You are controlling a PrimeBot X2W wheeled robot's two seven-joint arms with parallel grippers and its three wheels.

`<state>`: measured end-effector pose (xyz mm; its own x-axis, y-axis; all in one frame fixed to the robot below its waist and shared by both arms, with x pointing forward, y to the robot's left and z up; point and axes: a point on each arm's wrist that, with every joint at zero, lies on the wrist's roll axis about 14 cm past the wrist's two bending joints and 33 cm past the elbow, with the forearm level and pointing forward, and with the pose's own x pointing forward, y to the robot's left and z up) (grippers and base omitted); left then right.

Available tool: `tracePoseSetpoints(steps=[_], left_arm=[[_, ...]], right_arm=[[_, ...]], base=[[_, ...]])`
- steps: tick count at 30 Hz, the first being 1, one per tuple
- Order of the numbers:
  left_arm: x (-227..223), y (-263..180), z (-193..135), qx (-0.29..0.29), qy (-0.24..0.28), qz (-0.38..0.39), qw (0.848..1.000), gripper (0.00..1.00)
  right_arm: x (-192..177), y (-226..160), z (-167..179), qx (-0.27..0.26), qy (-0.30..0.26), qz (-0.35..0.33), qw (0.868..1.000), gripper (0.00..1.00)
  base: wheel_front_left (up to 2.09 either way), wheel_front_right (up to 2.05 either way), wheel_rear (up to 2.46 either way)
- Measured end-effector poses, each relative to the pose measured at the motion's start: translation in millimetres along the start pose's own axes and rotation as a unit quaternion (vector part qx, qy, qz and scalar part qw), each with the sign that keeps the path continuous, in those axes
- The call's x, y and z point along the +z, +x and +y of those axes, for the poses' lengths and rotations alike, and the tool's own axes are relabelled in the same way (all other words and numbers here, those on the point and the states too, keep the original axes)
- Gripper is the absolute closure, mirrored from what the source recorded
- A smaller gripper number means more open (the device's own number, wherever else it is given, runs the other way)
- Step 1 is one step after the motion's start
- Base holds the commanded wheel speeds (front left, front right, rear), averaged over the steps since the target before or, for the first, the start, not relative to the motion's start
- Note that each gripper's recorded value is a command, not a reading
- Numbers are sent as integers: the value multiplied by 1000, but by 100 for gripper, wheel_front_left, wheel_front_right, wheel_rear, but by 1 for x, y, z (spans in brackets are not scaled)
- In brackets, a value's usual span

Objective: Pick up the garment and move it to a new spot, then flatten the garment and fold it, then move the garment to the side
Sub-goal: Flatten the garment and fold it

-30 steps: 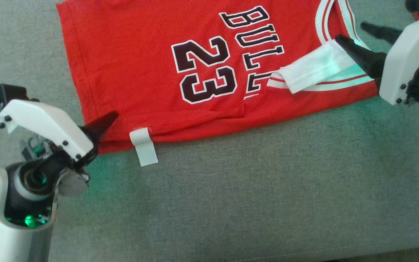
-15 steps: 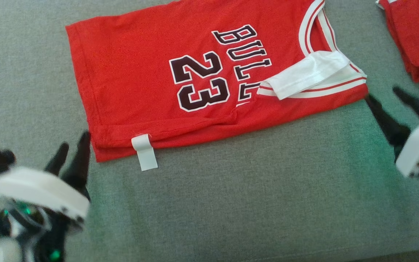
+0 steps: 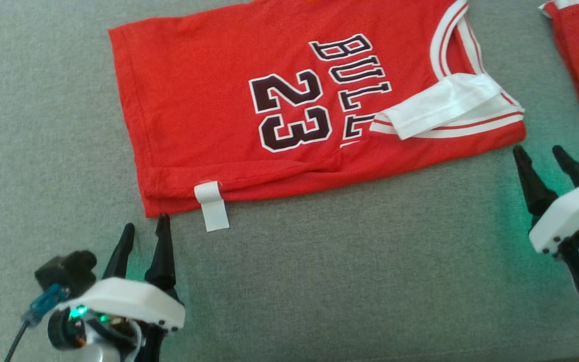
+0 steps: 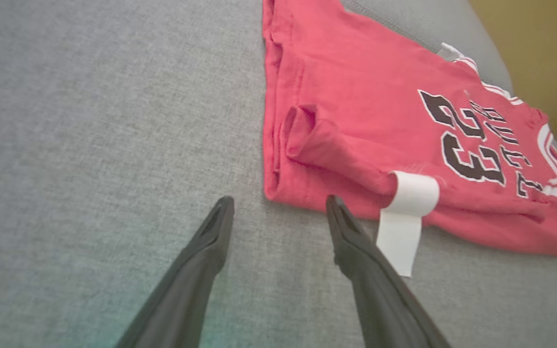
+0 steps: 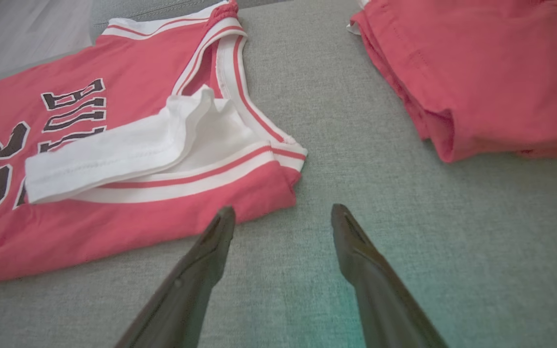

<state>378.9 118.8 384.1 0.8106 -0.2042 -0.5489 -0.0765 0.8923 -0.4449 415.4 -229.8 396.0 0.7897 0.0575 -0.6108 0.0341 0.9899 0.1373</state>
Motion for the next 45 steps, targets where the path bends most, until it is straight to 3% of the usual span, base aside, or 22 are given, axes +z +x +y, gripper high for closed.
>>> tracePoseSetpoints(steps=[9,35,41,44,45], left_arm=[[15,21,-1,-3,19,-15,1000,0],[-4,33,-12,-21,41,32,998,0],[-7,33,-13,-24,42,37,998,22],[-8,34,-15,-28,44,42,998,53],[-8,34,-16,-31,44,43,998,64]], right_arm=[[14,16,2,2,-5,-8,1000,0],[-11,33,5,3,-12,41,999,0],[-8,42,18,21,-18,47,998,0],[-8,45,22,29,-13,52,998,0],[-8,46,24,32,-11,55,998,30]], base=[[0,0,0],[0,0,0],[0,0,0],[0,0,0],[0,0,0]])
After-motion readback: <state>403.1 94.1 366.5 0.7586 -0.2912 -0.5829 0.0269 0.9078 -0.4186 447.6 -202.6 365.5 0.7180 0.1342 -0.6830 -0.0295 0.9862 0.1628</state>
